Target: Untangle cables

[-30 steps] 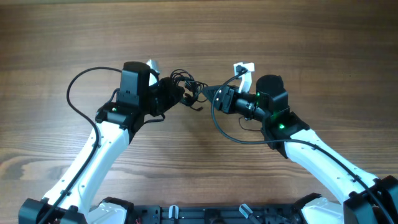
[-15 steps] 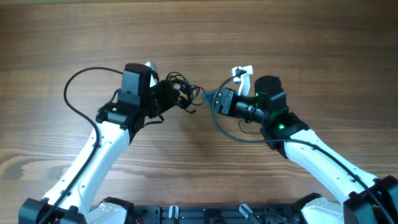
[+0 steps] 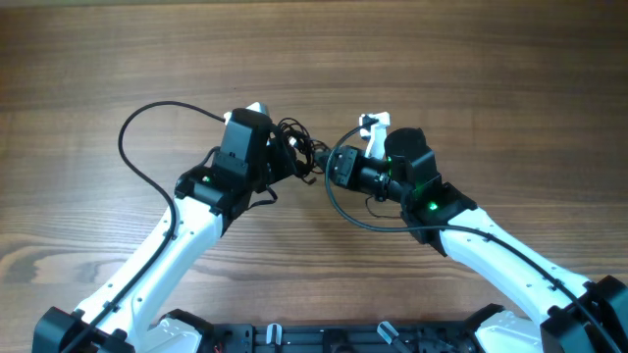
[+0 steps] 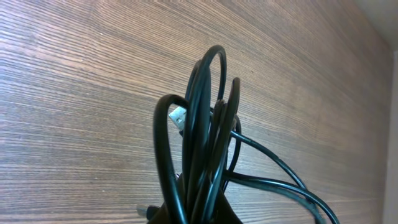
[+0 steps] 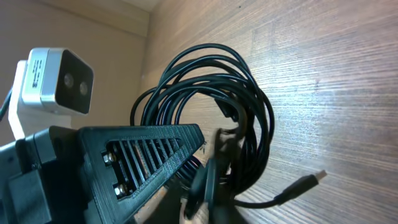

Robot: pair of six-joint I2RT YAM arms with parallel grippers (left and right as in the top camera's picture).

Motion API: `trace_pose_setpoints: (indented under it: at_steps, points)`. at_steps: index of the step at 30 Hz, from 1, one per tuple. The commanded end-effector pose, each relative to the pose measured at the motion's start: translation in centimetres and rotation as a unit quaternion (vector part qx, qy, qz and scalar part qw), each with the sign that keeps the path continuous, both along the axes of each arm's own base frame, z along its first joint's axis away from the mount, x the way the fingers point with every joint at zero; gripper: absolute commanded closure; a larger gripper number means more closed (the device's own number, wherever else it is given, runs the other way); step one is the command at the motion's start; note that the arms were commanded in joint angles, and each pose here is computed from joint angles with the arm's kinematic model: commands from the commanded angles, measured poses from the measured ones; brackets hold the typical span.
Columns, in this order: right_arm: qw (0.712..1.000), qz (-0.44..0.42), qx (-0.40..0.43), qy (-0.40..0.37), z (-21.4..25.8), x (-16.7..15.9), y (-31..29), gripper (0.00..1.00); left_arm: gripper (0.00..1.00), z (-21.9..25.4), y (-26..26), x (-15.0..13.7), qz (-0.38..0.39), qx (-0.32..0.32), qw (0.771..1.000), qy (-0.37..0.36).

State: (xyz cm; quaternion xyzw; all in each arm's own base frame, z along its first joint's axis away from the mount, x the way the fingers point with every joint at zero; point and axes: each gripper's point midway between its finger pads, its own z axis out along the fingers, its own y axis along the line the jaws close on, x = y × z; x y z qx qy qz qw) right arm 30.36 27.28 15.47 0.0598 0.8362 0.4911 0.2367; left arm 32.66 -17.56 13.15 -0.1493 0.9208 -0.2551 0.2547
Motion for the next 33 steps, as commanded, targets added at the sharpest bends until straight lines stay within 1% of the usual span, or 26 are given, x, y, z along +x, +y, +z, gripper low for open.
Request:
trace_pose_setpoints:
  at_steps: [1,3,10,13,16,19,21,25,27,28,29,30,31,32,33]
  points:
    - [1.0,-0.014,-0.005,-0.006,0.1,0.3,-0.3,0.95,0.96,1.6,0.0,0.6,-0.002,0.01,0.999,-0.031]
    - [1.0,-0.021,-0.011,-0.007,-0.1,0.4,-0.4,0.95,0.96,1.7,-0.4,0.5,-0.01,0.001,1.0,-0.028]
    - [0.997,-0.059,-0.035,-0.03,-0.2,0.9,-0.2,0.95,0.96,2.2,-3.0,-1.4,-0.073,-0.063,0.995,0.001]
    - [0.997,-0.063,-0.028,-0.041,0.4,1.2,-0.1,0.96,0.96,2.5,-3.9,-2.1,-0.095,-0.086,0.992,0.012]
    - [0.997,-0.063,-0.03,-0.04,0.2,1.3,-0.1,0.95,0.96,3.1,-4.5,-1.9,-0.074,-0.122,0.989,0.026]
    - [0.997,-0.061,-0.038,-0.029,-0.8,1.3,0.0,0.95,0.96,4.6,-5.8,-1.9,-0.093,-0.167,0.981,0.02]
    - [0.997,-0.055,-0.039,-0.024,-1.2,1.1,0.2,0.95,0.96,5.0,-6.2,-2.1,-0.1,-0.179,0.978,0.02]
    - [0.997,-0.054,-0.04,-0.024,-1.3,1.1,0.2,0.94,0.96,5.0,-5.7,-1.6,-0.065,-0.199,0.977,0.04]
    - [0.997,-0.052,-0.04,-0.025,-1.3,1.1,0.2,0.81,0.96,5.1,-5.2,-1.2,-0.04,-0.212,0.975,0.051]
    - [0.997,-0.051,-0.041,-0.027,-1.2,1.1,0.2,0.72,0.96,5.1,-4.7,-0.8,-0.022,-0.22,0.973,0.058]
    - [0.997,-0.05,-0.044,-0.033,-1.1,1.2,0.1,0.66,0.96,5.1,-4.2,-0.5,-0.002,-0.23,0.971,0.068]
    - [0.997,-0.05,-0.045,-0.037,-1.0,1.2,0.0,0.54,0.96,5.1,-3.8,-0.2,0.012,-0.236,0.969,0.073]
    - [0.997,-0.053,-0.043,-0.04,-0.7,1.3,-0.1,0.39,0.96,5.1,-3.4,0.0,0.027,-0.242,0.967,0.078]
    - [0.997,-0.056,-0.041,-0.044,-0.4,1.5,-0.4,0.01,0.96,5.1,-2.9,0.4,0.041,-0.248,0.964,0.082]
    - [0.996,-0.057,-0.041,-0.051,0.0,1.6,-0.6,0.0,0.96,5.1,-2.4,0.6,0.055,-0.253,0.962,0.085]
